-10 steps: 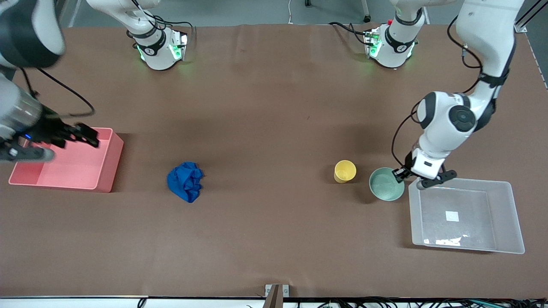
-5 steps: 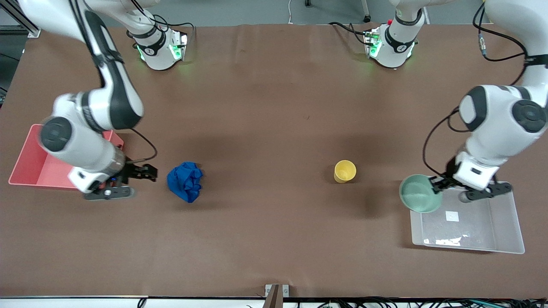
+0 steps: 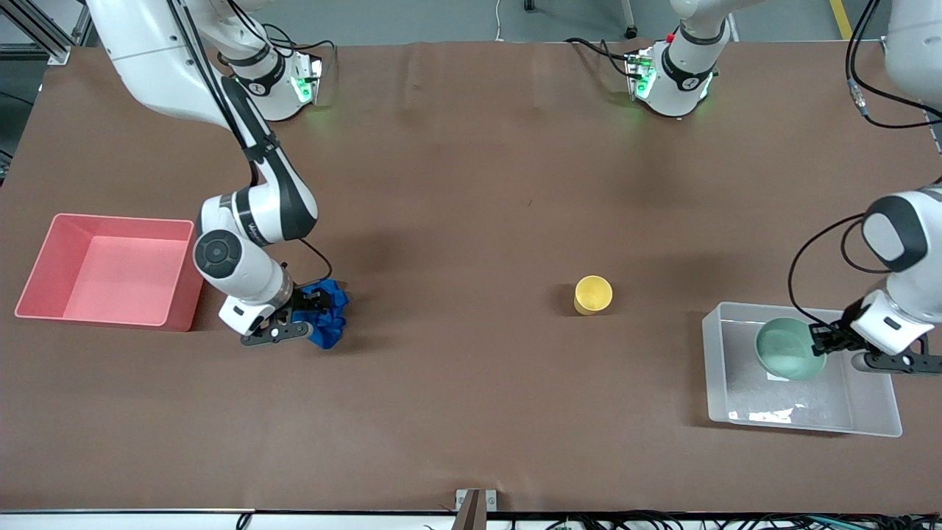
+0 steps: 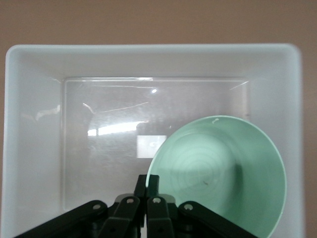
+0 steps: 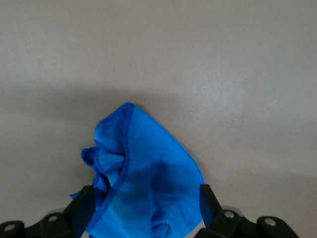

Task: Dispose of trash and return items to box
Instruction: 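Drop the blue cloth into the pink bin while the left gripper reaches the yellow cup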

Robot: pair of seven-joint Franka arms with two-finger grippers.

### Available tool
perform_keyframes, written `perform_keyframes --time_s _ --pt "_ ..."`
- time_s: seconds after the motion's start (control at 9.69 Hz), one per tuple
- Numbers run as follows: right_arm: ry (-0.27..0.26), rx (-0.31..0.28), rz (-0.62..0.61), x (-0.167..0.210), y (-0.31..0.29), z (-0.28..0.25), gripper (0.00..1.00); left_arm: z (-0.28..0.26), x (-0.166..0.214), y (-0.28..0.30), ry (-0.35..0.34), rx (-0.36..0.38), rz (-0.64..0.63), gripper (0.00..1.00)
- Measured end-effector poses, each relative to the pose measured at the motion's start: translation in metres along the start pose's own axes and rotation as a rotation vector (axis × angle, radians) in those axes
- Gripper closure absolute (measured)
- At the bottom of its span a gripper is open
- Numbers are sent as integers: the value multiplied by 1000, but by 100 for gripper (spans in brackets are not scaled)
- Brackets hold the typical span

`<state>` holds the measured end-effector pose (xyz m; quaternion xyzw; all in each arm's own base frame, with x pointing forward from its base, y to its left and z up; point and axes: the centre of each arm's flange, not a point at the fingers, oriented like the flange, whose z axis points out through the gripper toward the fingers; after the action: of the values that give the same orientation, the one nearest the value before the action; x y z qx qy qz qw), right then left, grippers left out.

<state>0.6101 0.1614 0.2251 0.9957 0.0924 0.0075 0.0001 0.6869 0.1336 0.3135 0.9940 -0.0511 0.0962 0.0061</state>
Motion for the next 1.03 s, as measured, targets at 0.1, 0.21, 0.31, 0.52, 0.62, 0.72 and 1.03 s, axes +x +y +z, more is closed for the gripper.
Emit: perform_keyframes --time_s 0.1,0.21,0.31,0.52,0.62,0.72,1.03 --pt "-5 -1 0 -3 0 6 9 14 1 -5 -10 -7 5 98" --pt "-12 -1 -3 -5 -1 10 11 28 0 -3 -23 -18 7 98" --pt "-20 -2 -9 -7 -5 15 19 42 -2 0 -39 -28 6 98" --pt "-35 -3 -17 -10 -10 22 56 67 -9 2 -71 -44 1 98" --pt "-38 -3 -17 -11 -9 23 69 75 -10 3 -81 -50 1 98" --pt "-39 -4 -17 -11 -9 23 84 82 -12 4 -89 -55 1 96" --pt "-56 -11 7 -8 4 10 94 90 -11 7 -94 -62 2 87"
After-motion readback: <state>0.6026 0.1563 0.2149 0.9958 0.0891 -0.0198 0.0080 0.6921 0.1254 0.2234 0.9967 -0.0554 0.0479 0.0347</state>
